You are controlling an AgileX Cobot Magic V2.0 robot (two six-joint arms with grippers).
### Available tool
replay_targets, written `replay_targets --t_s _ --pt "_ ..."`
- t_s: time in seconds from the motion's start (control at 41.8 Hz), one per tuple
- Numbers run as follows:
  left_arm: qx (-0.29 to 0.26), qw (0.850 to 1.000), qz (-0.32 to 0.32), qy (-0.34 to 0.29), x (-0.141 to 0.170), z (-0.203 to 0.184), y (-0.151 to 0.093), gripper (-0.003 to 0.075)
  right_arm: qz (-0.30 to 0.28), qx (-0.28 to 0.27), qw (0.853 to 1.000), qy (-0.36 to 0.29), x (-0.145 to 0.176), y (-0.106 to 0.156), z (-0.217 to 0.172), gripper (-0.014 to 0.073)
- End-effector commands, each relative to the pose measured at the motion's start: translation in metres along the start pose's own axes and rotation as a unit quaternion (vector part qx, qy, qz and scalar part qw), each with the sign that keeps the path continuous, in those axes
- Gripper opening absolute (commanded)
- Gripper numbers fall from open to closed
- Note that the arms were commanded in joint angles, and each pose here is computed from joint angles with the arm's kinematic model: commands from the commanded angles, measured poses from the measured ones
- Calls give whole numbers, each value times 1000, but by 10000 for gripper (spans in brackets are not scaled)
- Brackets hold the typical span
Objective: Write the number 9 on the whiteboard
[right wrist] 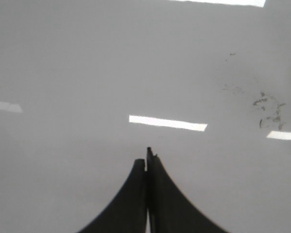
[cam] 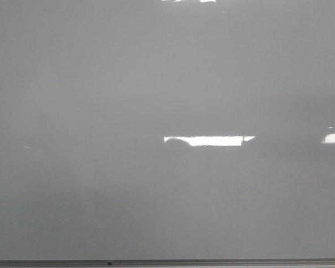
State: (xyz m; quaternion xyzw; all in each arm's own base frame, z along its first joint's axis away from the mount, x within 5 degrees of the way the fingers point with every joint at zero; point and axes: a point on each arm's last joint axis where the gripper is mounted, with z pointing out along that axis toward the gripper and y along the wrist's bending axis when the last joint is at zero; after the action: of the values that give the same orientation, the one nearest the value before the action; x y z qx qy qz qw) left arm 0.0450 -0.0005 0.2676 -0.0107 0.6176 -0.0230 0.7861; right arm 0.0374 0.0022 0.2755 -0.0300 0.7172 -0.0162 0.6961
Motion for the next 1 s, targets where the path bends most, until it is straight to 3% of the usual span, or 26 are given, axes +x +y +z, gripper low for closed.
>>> replay_targets --t_s 0.0,0.335,0.622,0.98 --pt "4 1000 -3 -23 -35 5 -2 -19 -24 4 999 -25 -35 -3 -2 -67" --pt "11 995 17 95 -82 33 -6 -19 -17 -19 995 92 -85 -4 17 -67" --pt "12 976 15 218 -60 55 -6 -19 -16 -24 989 147 -82 -4 40 -67" --pt "11 962 16 272 -46 72 -6 -15 -13 -27 983 180 -67 -4 51 -64"
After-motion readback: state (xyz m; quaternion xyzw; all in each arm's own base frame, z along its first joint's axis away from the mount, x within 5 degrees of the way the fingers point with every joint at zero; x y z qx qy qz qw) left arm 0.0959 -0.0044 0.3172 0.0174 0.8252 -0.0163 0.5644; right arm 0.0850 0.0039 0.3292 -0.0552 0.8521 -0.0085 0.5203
